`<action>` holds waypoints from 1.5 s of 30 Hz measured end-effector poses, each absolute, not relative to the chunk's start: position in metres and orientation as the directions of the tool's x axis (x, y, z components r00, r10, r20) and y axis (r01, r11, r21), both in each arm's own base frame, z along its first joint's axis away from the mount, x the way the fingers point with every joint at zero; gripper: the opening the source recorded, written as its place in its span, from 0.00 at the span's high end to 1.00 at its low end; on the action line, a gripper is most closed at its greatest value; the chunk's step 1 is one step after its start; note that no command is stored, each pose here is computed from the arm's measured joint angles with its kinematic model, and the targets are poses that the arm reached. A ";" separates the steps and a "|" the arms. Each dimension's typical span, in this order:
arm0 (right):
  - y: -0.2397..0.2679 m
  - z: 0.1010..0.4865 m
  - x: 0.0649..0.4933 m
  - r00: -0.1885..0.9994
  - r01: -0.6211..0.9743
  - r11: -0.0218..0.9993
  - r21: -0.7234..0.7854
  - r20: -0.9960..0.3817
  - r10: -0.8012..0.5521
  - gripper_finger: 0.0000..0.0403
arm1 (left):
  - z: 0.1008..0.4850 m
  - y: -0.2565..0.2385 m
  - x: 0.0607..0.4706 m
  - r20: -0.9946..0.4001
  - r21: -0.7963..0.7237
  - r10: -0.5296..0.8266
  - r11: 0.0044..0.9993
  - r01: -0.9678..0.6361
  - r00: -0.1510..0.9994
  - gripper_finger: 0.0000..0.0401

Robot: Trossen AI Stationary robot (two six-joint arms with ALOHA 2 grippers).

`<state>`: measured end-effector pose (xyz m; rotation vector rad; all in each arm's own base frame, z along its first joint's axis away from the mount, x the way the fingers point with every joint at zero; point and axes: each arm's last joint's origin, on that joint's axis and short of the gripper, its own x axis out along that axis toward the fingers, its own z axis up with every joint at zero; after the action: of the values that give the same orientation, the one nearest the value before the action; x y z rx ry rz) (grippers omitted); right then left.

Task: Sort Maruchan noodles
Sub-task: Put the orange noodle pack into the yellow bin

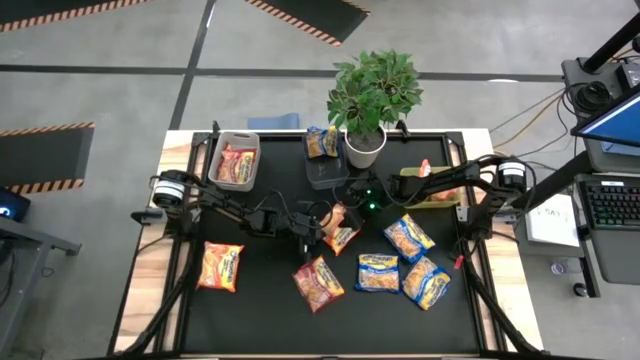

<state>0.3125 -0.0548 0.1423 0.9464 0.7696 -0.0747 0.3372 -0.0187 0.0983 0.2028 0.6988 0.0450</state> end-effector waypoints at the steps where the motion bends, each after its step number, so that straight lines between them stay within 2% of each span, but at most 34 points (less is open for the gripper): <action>1: -0.055 0.143 0.312 0.739 0.376 0.603 0.703 -0.620 0.263 0.44 | 0.098 -0.019 0.337 -0.634 0.199 0.109 0.980 0.026 0.765 1.00; 8: -0.054 0.145 0.313 0.745 0.359 0.615 0.702 -0.613 0.265 0.69 | 0.099 -0.019 0.337 -0.633 0.197 0.109 0.980 0.023 0.767 1.00; 14: -0.054 0.149 0.312 0.751 0.344 0.627 0.699 -0.606 0.263 0.81 | 0.110 -0.018 0.333 -0.639 0.211 0.112 0.977 0.034 0.761 1.00; 29: -0.054 0.167 0.307 0.779 0.332 0.652 0.682 -0.587 0.218 0.85 | 0.182 -0.013 0.299 -0.602 0.293 0.200 0.956 -0.020 0.773 1.00; 36: -0.054 0.178 0.301 0.789 0.356 0.664 0.657 -0.592 0.163 0.96 | 0.207 -0.011 0.274 -0.472 0.323 0.220 0.944 -0.065 0.854 1.00; 40: -0.054 0.182 0.300 0.796 0.359 0.665 0.654 -0.587 0.147 0.97 | 0.218 -0.009 0.261 -0.368 0.337 0.238 0.935 -0.109 0.899 1.00; 45: -0.053 0.198 0.291 0.807 0.366 0.655 0.662 -0.576 0.131 0.98 | 0.227 -0.005 0.245 -0.263 0.355 0.336 0.905 -0.233 0.904 1.00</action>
<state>0.2905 -0.0531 0.1981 0.8611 0.6370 -0.1435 0.2450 -0.0054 0.2265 0.3231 0.3267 0.2997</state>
